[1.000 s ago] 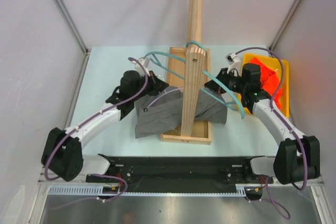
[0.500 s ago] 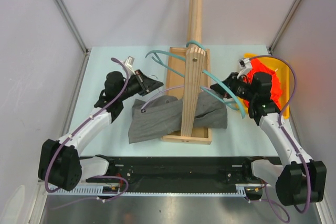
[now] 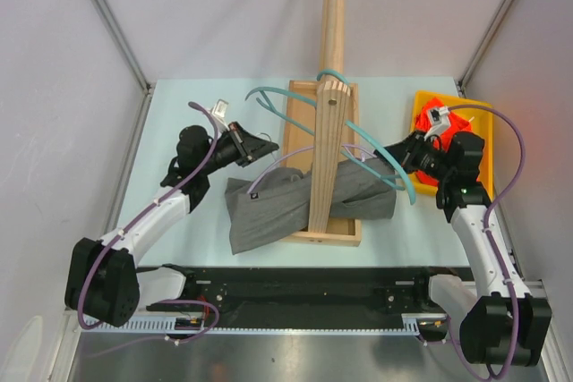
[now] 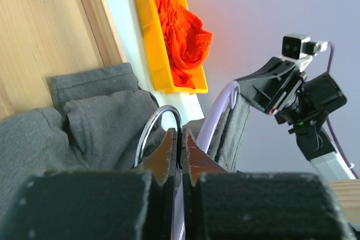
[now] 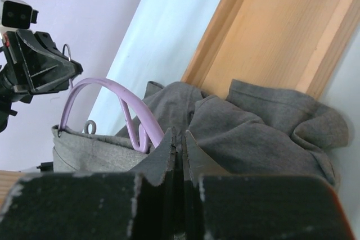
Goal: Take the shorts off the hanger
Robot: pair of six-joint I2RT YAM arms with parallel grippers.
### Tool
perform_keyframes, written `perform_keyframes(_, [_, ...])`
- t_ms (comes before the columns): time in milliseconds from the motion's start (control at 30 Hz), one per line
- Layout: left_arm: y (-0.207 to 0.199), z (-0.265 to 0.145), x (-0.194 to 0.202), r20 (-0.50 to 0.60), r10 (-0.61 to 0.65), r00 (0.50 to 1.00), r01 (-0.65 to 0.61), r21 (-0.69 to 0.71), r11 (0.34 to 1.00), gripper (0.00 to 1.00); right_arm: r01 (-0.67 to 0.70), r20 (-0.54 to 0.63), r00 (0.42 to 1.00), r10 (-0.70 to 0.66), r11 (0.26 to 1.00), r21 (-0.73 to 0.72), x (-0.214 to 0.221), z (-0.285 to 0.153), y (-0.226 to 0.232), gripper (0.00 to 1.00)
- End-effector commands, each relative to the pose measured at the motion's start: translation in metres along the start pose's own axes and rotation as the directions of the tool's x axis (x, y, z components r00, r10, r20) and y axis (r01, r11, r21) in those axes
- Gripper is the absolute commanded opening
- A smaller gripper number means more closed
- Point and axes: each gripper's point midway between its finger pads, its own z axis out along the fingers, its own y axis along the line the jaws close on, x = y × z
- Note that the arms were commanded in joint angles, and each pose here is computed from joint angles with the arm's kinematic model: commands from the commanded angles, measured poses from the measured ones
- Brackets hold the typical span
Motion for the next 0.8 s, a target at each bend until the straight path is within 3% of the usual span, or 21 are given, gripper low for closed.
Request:
perform_keyframes(0, [0.009,-0.027,-0.101,0.386,0.023,0.922,0.001,-0.064,0.998,0.00,0.003,0.027,1.000,-0.008,0.982,0.191,0.002,-0.016,-0.049,0.00])
perform_keyframes(200, [0.016,-0.035,-0.106,0.413,0.024,0.910,0.011,-0.083,0.996,0.00,-0.048,0.092,0.995,0.025,0.965,0.258,-0.008,-0.033,-0.062,0.00])
perform_keyframes(367, [0.014,-0.028,-0.102,0.385,-0.007,0.923,0.024,-0.041,0.999,0.00,-0.055,0.070,0.997,0.042,0.981,0.187,-0.006,-0.025,-0.051,0.00])
perform_keyframes(500, [0.020,-0.018,-0.093,0.322,-0.004,0.947,0.017,-0.036,0.999,0.00,-0.014,0.010,1.000,0.013,0.992,0.123,0.006,-0.009,-0.037,0.00])
perform_keyframes(600, [0.018,0.002,-0.066,0.157,0.045,0.987,-0.038,-0.047,0.998,0.00,0.024,-0.041,0.999,-0.021,0.997,0.069,0.018,0.003,-0.024,0.00])
perform_keyframes(667, [0.034,0.022,-0.038,-0.030,0.088,0.996,-0.090,-0.111,0.990,0.06,0.059,-0.055,0.997,-0.058,0.998,0.026,0.021,0.008,-0.016,0.00])
perform_keyframes(767, [0.046,0.039,0.006,-0.192,0.115,0.975,-0.137,-0.105,0.985,0.38,0.066,-0.062,0.996,-0.067,0.998,-0.022,0.021,0.009,-0.009,0.00])
